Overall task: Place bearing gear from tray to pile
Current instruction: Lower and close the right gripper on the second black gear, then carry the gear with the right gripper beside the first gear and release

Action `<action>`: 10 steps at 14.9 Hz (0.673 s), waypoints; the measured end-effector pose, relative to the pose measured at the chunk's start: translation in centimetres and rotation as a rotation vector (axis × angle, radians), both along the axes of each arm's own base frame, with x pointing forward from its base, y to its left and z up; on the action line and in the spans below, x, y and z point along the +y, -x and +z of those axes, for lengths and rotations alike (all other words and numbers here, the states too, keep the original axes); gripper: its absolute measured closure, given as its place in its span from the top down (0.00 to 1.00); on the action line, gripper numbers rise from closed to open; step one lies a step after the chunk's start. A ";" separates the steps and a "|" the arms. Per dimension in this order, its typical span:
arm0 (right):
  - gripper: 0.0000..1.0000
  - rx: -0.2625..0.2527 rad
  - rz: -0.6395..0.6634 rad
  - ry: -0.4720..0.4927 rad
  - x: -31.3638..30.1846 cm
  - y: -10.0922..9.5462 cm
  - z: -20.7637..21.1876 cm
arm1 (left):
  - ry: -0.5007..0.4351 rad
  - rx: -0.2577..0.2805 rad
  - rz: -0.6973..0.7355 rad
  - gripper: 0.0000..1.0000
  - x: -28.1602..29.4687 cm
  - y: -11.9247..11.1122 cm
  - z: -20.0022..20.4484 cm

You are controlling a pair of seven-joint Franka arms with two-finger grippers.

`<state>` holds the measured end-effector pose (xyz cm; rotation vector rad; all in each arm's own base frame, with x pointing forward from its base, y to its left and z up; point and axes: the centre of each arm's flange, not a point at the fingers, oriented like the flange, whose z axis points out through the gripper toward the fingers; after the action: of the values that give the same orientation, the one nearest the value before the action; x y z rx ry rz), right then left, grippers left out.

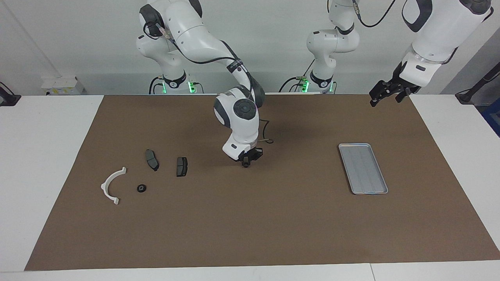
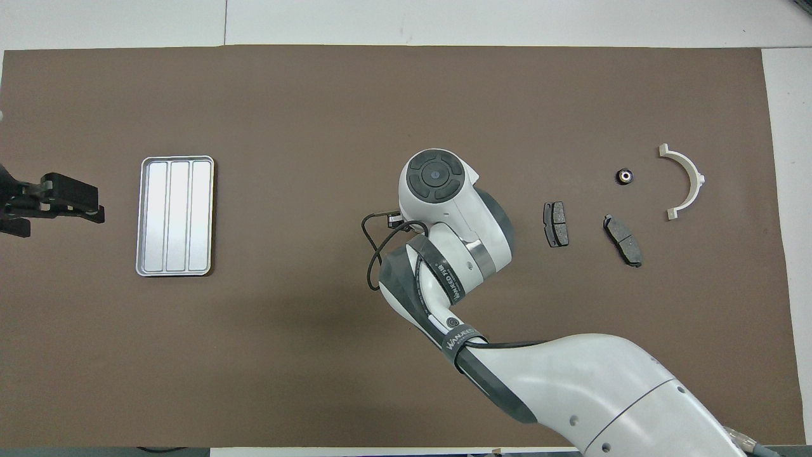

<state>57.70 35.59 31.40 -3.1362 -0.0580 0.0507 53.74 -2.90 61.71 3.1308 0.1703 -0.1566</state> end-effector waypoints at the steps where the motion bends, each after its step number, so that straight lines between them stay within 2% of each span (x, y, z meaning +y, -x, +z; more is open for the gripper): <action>1: 0.23 -0.007 0.000 -0.002 -1.0 -0.7 1.5 | 0.000 0.000 -0.001 1.00 -0.1 0.0 0.0; 3: 0.23 -0.034 0.010 -0.014 -4.6 -2.7 5.4 | 0.000 -0.001 -0.003 1.00 -0.1 0.0 0.1; 6: 0.23 -0.062 0.069 -0.017 -13.1 -5.9 10.6 | 0.000 -0.001 -0.005 1.00 -0.3 0.1 0.1; 10: 0.23 -0.071 0.160 -0.012 -24.4 -8.8 11.5 | 0.000 -0.001 -0.005 1.00 -0.3 0.1 0.1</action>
<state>66.50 11.18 42.94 -3.1137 -0.3076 -0.0603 53.69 -3.18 61.78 3.1316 0.1620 -0.1544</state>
